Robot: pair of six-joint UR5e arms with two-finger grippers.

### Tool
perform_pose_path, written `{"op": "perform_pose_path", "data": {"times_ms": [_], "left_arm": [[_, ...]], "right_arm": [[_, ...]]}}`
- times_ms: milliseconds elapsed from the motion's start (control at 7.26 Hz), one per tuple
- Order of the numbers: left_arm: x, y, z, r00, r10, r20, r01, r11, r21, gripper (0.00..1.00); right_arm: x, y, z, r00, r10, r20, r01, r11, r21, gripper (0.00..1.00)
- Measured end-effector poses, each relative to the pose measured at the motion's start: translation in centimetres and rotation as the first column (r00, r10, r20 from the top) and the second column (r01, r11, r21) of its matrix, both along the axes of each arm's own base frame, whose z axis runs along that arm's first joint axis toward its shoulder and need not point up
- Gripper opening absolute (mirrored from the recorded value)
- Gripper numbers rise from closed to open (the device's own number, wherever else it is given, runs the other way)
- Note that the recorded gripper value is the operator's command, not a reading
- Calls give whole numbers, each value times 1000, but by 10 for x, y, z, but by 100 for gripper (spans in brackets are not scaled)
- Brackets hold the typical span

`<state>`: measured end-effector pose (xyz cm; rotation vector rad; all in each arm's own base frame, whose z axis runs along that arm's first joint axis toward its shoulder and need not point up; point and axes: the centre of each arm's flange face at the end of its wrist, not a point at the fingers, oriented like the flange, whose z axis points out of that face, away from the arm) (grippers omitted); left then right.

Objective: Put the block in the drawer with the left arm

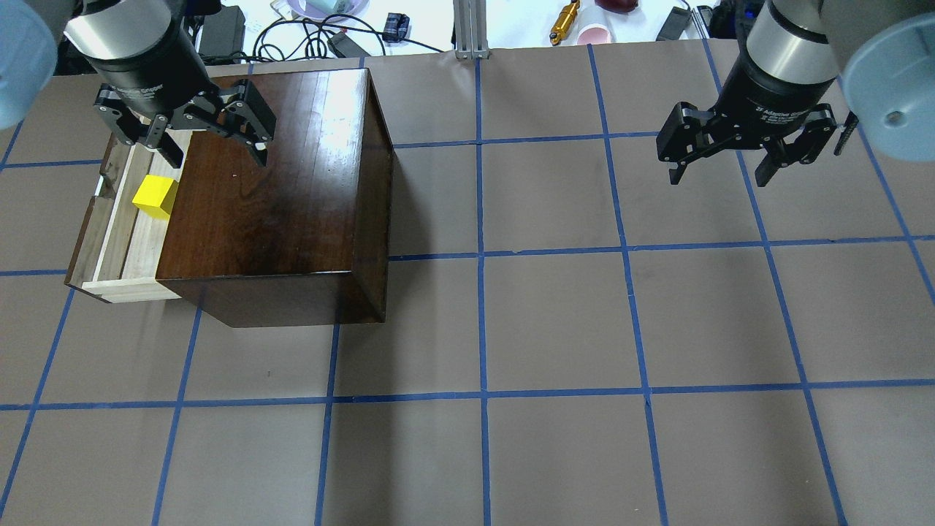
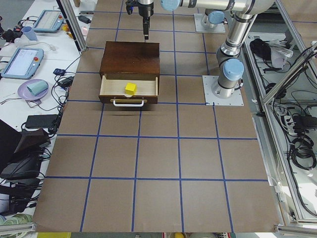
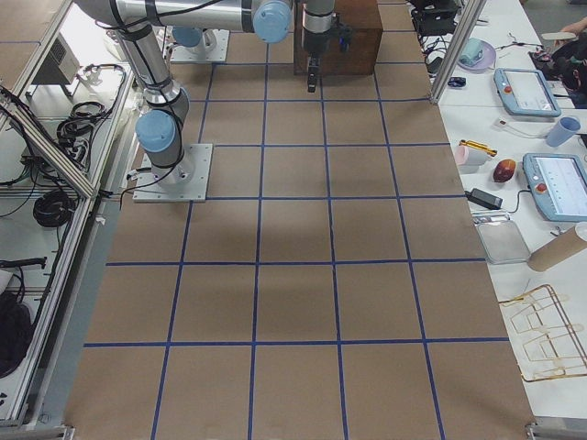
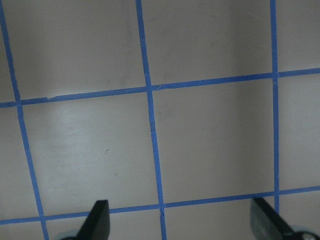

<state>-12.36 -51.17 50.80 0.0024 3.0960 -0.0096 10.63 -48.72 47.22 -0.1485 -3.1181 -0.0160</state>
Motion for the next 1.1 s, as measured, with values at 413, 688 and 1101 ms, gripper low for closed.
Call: {"op": "perform_pose_path", "data": {"times_ms": [413, 688, 1101], "left_arm": [[-5, -7, -3, 999, -4, -33, 4, 1000, -11, 100], [-3, -6, -4, 1000, -1, -31, 0, 1000, -12, 100], [-2, -6, -3, 1000, 2, -30, -2, 1000, -13, 100]], "right_arm": [[0, 0, 0, 1000, 0, 0, 0, 1000, 0, 100], [0, 0, 0, 1000, 0, 0, 0, 1000, 0, 100], [0, 0, 0, 1000, 0, 0, 0, 1000, 0, 100]]}}
